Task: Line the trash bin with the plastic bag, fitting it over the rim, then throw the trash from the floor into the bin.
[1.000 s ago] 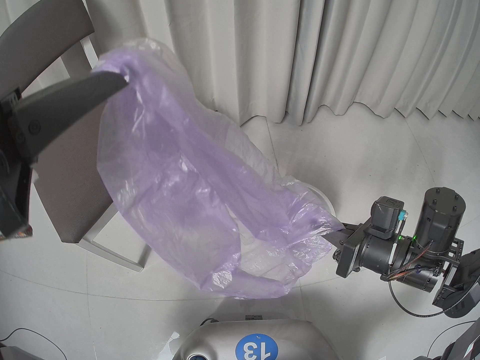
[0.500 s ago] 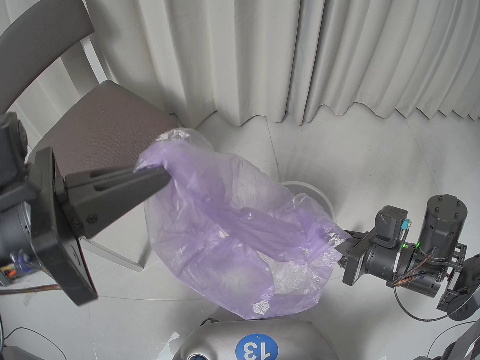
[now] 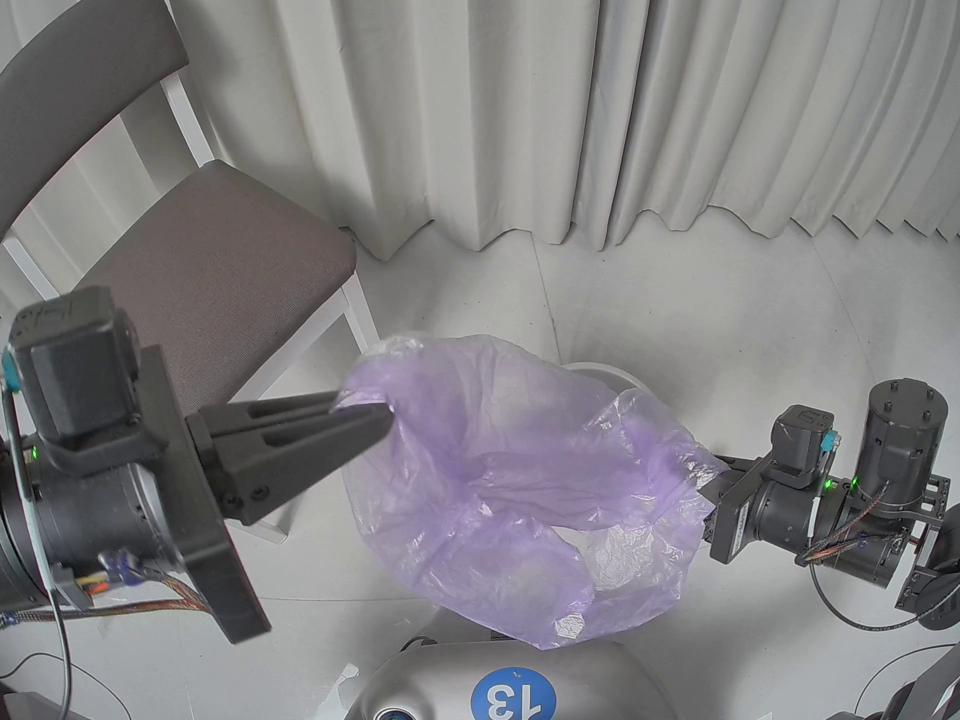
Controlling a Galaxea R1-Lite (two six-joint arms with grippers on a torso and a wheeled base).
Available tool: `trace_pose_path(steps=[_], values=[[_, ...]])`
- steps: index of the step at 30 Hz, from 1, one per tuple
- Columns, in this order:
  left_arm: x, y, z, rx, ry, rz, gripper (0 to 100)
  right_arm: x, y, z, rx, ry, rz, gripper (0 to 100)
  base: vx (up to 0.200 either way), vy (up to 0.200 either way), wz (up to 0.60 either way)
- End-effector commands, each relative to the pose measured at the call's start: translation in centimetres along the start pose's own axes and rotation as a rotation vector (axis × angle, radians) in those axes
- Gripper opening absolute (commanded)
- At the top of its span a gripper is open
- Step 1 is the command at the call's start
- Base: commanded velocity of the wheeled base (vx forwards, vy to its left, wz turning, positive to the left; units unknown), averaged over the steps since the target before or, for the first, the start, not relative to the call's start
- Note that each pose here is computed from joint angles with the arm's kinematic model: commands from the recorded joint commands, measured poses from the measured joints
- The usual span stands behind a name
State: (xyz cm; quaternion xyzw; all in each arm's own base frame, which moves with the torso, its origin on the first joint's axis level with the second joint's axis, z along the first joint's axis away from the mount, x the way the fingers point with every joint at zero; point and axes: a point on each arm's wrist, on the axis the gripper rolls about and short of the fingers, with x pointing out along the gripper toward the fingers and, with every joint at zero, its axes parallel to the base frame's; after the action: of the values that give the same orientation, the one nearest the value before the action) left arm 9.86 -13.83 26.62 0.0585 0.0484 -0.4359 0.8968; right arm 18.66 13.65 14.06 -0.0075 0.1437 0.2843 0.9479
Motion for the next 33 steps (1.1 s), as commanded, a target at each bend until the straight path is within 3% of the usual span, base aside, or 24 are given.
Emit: trace_pose_path(steps=[1, 12, 14, 21, 33], values=[[1.4, -0.4, -0.7, -0.003, 0.049, -0.016, 0, -1.4, -0.2, 0.5, -0.011, 0.001, -0.005, 0, 0.0, 0.0, 0.0], [1.7, -0.2, -2.2, -0.011, 0.103, -0.007, 0, -2.7, -0.3, -0.5, -0.041, 0.095, -0.005, 0, 0.0, 0.0, 0.0], [1.9, -0.3, -3.0, -0.059, 0.119, -0.008, 0, -2.7, -0.3, -0.7, -0.03, 0.098, -0.007, 0, 0.0, 0.0, 0.0], [2.9, -0.4, -3.8, -0.075, 0.116, -0.013, 0, -4.7, -0.7, -2.3, -0.028, 0.128, -0.016, 0, 0.0, 0.0, 0.0], [4.2, -0.9, -4.4, -0.087, 0.157, -0.089, 0, -7.7, -0.6, -2.1, -0.025, 0.071, 0.007, 0, 0.0, 0.0, 0.0]])
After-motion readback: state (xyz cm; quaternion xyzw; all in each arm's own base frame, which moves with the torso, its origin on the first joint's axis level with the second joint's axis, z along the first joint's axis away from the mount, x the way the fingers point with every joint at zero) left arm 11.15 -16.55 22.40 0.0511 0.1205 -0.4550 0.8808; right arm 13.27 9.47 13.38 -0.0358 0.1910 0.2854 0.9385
